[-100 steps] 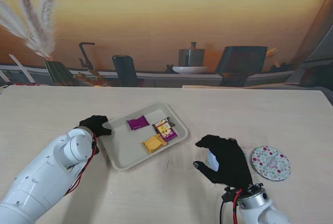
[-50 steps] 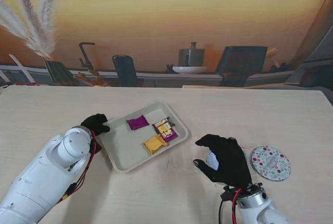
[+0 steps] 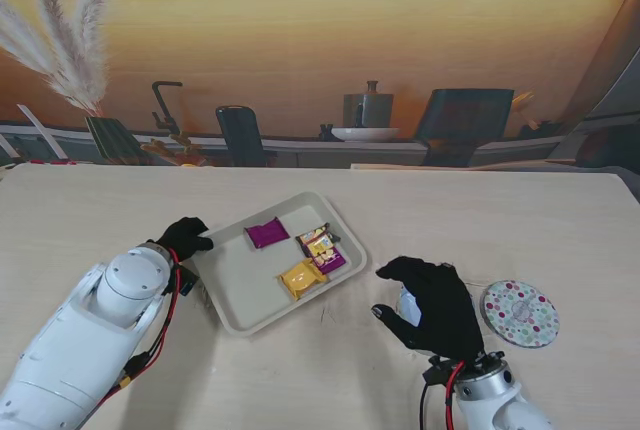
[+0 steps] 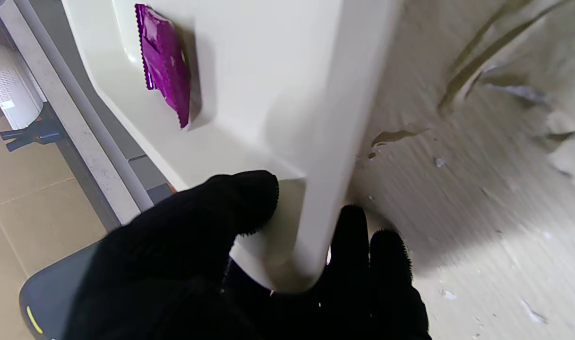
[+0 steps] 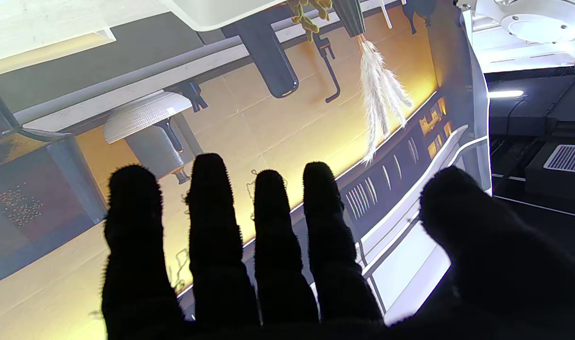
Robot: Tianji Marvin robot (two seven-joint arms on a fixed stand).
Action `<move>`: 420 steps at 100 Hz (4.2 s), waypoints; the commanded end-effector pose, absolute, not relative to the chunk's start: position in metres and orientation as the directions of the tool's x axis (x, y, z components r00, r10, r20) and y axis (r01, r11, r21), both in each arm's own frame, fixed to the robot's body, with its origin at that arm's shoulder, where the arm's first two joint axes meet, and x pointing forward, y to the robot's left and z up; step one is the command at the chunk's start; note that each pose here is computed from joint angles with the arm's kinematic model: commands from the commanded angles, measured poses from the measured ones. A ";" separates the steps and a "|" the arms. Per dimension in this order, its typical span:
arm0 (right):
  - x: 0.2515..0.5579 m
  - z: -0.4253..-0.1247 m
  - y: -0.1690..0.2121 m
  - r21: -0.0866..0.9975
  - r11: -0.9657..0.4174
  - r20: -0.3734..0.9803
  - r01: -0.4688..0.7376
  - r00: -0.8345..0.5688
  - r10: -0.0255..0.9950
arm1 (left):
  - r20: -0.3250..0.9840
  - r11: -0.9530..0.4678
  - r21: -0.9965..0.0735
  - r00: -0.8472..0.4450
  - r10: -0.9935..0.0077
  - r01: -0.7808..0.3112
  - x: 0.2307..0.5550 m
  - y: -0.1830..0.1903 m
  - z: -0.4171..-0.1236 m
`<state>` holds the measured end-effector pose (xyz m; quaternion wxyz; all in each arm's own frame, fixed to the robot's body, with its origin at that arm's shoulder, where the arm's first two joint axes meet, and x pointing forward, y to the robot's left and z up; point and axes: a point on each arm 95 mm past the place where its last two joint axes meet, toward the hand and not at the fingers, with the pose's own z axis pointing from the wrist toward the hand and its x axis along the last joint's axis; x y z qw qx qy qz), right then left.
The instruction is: Pour cookies into a cookie box
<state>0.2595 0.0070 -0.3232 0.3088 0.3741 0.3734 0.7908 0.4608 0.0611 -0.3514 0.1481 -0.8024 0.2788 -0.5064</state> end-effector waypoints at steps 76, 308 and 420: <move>0.253 -0.322 0.006 0.814 -0.537 0.361 -0.223 -0.530 0.767 | 0.819 -0.948 -0.245 0.481 -0.314 -0.202 0.437 0.032 -0.396; 0.254 -0.322 0.008 0.815 -0.533 0.362 -0.228 -0.518 0.775 | 0.948 -0.962 -0.270 0.186 -0.258 0.045 0.418 0.018 -0.324; 0.253 -0.320 0.005 0.817 -0.523 0.352 -0.242 -0.509 0.785 | 0.995 -0.988 -0.071 0.081 -0.060 0.139 0.407 0.009 -0.289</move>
